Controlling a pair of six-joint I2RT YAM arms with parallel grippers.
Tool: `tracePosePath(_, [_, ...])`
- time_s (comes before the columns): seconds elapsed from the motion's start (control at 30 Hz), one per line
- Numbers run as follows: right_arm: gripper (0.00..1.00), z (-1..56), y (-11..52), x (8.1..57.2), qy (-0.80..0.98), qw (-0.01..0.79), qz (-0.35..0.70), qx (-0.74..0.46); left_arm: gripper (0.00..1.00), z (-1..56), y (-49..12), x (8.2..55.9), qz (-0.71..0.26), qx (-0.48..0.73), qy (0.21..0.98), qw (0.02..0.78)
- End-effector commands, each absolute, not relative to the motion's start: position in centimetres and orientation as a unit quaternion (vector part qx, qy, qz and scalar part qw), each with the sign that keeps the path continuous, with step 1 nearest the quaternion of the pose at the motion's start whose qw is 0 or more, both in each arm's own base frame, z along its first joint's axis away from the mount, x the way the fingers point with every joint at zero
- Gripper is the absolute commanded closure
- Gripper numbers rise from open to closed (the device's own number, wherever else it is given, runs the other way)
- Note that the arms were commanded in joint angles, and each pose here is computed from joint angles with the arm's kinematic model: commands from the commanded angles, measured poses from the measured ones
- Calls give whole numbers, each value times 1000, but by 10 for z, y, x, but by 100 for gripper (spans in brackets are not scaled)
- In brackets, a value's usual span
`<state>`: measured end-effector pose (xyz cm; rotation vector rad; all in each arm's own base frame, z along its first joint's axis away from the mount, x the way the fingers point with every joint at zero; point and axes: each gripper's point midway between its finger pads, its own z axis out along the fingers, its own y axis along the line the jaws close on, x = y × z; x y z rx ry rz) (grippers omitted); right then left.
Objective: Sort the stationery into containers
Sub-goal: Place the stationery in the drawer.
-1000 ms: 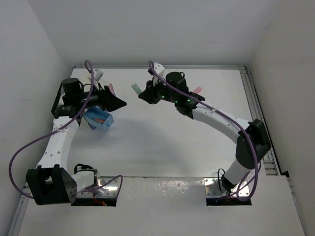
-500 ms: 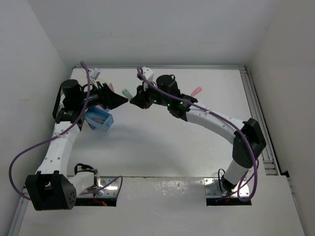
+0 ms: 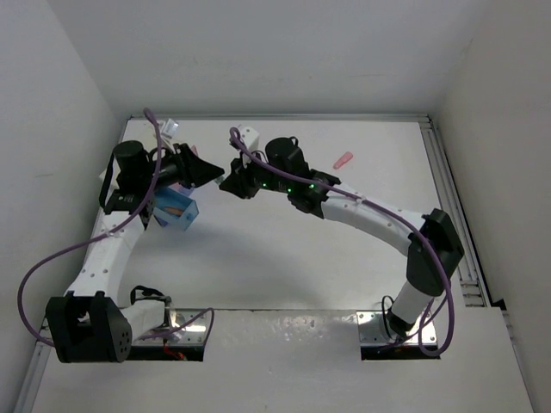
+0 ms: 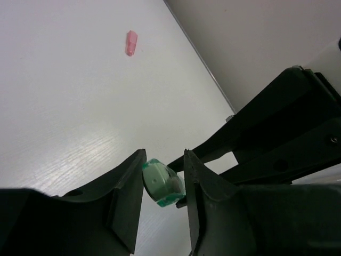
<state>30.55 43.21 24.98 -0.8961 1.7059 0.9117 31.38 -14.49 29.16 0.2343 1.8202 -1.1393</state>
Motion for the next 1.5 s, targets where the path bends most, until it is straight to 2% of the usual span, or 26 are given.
tracePosePath(0.0, [100,293,436,293,654,522,393,-381,61,304,-148,311,-469,101,725,493])
tracePosePath(0.03, [100,294,436,293,653,524,393,-381,72,302,-148,310,-470,100,726,492])
tracePosePath(0.1, [100,296,436,292,651,524,394,-381,83,299,-147,310,-468,97,727,493])
tracePosePath(0.17, [100,297,435,292,652,526,393,-380,88,296,-146,308,-464,99,728,495])
tracePosePath(0.2, [88,296,435,292,653,525,392,-379,93,296,-146,308,-460,100,729,496])
tracePosePath(0.3, [58,292,431,295,661,526,381,-377,99,299,-140,310,-436,119,732,510])
tracePosePath(0.33, [54,291,428,297,666,524,377,-374,100,291,-137,308,-429,107,750,491])
tracePosePath(0.5, [47,282,401,316,698,525,354,-335,100,297,-102,325,-316,140,786,513])
tracePosePath(0.53, [45,279,392,325,707,525,345,-324,100,284,-88,327,-274,118,815,496])
tracePosePath(0.6, [42,272,378,336,725,524,330,-303,100,291,-67,338,-201,131,827,509])
tracePosePath(0.7, [42,258,345,368,762,519,298,-248,100,292,-21,345,-69,113,854,503])
tracePosePath(0.8, [42,236,312,394,804,502,254,-194,100,290,-1,346,-12,122,868,482])
tracePosePath(1.0, [42,208,256,439,855,470,205,-75,100,262,6,337,4,128,887,443])
tracePosePath(1.23, [41,161,215,472,891,425,155,31,100,227,9,337,10,121,894,431])
tracePosePath(1.37, [39,143,191,490,901,398,146,87,91,216,11,343,11,120,897,425])
tracePosePath(1.47, [39,136,177,504,897,409,132,106,79,209,11,346,9,118,901,417])
